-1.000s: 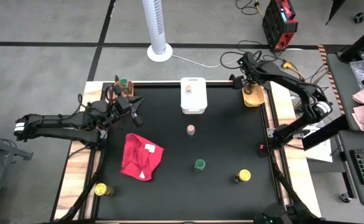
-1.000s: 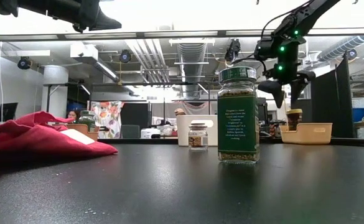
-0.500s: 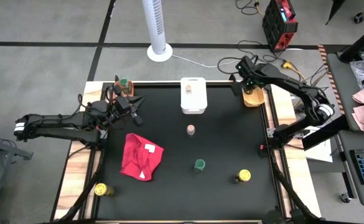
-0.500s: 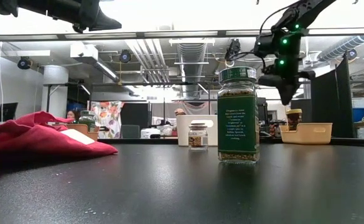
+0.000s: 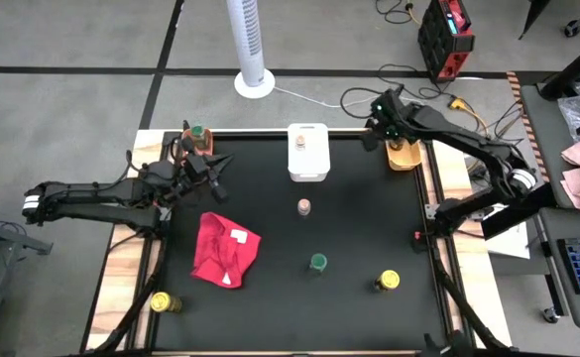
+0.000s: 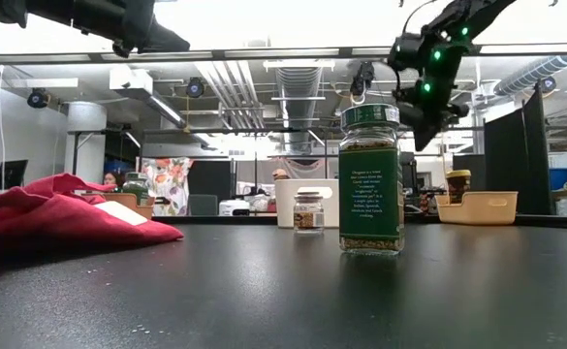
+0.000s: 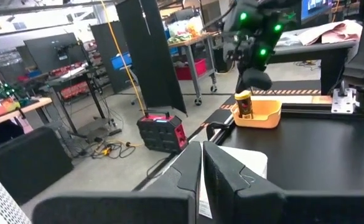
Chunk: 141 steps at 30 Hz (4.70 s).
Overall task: Sort spices by type
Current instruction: Put the green seasoning bottle into the orange bin
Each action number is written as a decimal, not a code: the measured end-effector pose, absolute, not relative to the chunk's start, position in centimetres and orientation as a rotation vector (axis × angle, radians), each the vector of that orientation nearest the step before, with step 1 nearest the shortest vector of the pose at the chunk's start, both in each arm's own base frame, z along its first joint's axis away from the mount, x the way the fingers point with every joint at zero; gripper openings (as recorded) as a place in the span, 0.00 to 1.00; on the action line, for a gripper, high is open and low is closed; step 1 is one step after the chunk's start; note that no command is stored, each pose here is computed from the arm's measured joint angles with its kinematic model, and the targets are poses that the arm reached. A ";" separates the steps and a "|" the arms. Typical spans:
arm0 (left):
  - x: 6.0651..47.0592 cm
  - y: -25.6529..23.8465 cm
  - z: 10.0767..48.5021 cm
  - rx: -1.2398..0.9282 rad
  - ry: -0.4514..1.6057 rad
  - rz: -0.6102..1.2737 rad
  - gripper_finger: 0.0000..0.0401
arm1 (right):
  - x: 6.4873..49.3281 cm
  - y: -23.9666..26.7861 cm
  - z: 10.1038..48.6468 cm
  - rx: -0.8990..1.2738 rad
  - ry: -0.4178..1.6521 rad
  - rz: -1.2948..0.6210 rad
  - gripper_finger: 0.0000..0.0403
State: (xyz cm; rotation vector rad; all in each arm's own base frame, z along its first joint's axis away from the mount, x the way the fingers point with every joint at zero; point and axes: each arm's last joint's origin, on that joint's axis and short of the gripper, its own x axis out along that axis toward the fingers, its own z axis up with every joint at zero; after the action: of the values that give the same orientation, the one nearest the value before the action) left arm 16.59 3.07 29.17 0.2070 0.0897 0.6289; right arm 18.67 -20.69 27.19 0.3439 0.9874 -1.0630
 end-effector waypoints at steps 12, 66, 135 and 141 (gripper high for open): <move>18.1 2.4 28.1 0.028 0.099 0.404 0.00 | 24.6 -11.2 28.3 0.116 0.777 -0.707 0.04; 36.7 -11.9 23.1 -0.034 0.592 0.130 0.42 | 22.3 -0.4 24.9 -0.135 0.542 -0.327 0.04; 34.9 -11.9 27.0 0.060 0.610 0.513 0.46 | 22.1 2.7 23.9 -0.006 0.399 -0.152 0.04; 31.9 -9.1 29.1 0.090 0.624 0.734 0.46 | 22.0 2.3 23.7 0.010 0.394 -0.257 0.04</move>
State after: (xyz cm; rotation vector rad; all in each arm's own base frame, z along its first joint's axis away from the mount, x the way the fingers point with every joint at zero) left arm 31.88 -9.12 29.10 0.0902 0.6243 0.7342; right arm 22.03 2.29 23.73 0.0100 0.3942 -0.2569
